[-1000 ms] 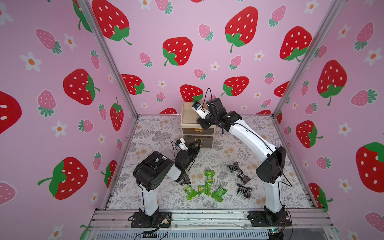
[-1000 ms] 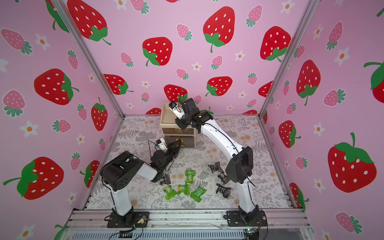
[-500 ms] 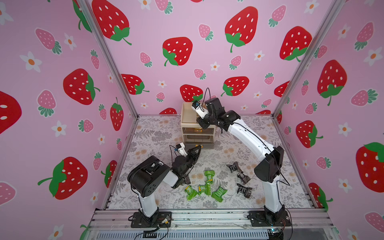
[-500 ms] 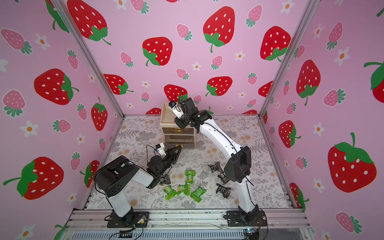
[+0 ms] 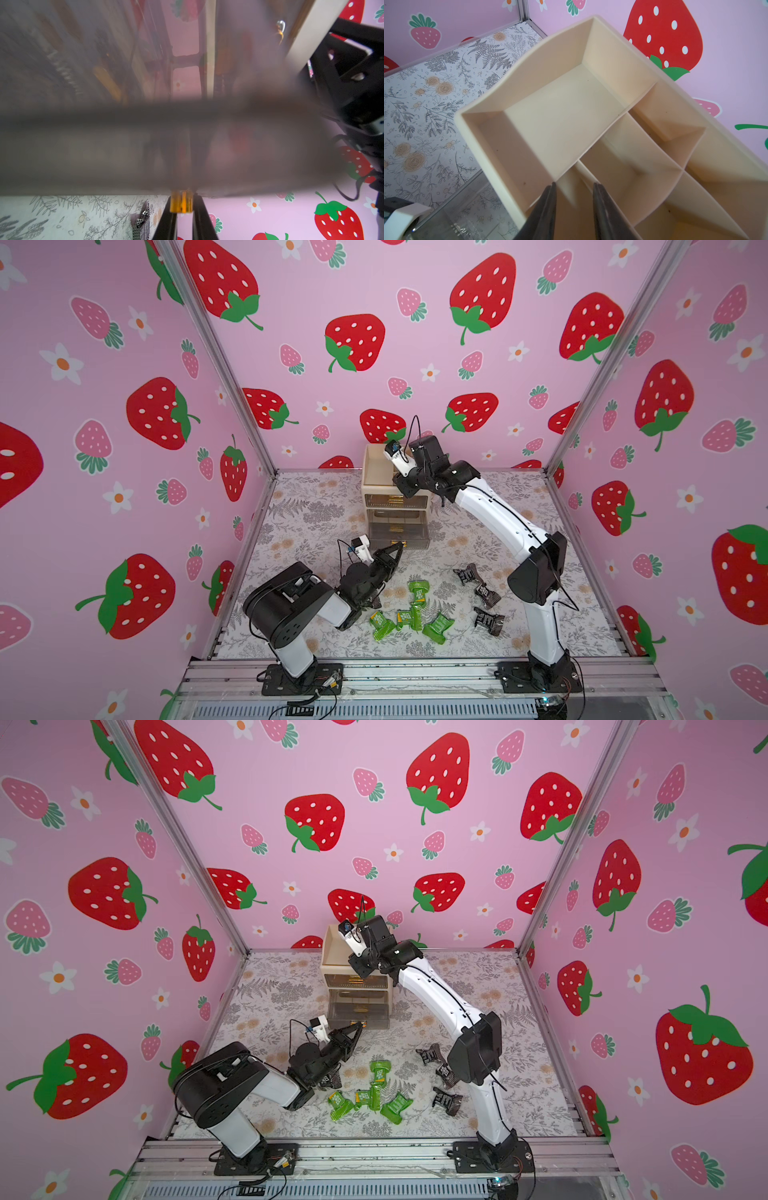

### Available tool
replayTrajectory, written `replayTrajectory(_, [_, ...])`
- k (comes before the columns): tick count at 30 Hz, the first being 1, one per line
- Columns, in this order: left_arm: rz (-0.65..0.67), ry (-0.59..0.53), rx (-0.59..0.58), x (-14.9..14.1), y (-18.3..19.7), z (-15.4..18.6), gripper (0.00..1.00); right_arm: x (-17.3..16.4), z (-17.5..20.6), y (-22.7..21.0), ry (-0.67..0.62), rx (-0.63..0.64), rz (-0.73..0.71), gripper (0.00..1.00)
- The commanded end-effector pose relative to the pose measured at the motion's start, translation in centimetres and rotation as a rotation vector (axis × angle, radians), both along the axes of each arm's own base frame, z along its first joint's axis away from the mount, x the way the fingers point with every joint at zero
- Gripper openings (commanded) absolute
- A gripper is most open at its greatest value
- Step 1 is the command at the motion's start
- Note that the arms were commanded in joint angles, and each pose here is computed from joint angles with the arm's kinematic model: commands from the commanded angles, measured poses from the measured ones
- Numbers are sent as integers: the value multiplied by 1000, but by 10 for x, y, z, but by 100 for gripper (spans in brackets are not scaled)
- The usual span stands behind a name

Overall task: Place the cookies into the drawer by color
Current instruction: Open the drawer in the storage box.

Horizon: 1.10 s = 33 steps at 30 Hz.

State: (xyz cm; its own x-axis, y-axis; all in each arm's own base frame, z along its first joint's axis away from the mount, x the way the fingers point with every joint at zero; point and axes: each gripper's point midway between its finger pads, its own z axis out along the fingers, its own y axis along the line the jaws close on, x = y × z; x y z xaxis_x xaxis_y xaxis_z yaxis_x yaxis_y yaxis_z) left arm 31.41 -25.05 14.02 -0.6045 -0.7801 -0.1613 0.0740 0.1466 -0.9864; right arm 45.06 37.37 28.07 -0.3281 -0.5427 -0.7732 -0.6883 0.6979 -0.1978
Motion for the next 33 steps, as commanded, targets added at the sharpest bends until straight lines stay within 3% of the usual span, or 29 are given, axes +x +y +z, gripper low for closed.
replayTrajectory(1, [-64, 9, 62, -15, -8, -9, 0, 5, -13, -9, 36, -20, -39, 35])
replayTrajectory(16, [-54, 49, 78, -14, -7, -30, 5, -2, -14, -6, 53, -5, -19, 37])
replayTrajectory(24, [-52, 14, 104, -23, -5, -17, 4, -3, -12, -7, 49, -8, -19, 37])
replayTrajectory(27, [-29, 58, 148, -20, 5, -26, 13, -3, -10, -9, 48, -6, -22, 38])
replayTrajectory(33, [-50, 29, 147, -23, 3, -18, 47, -6, -7, -8, 50, 4, -15, 38])
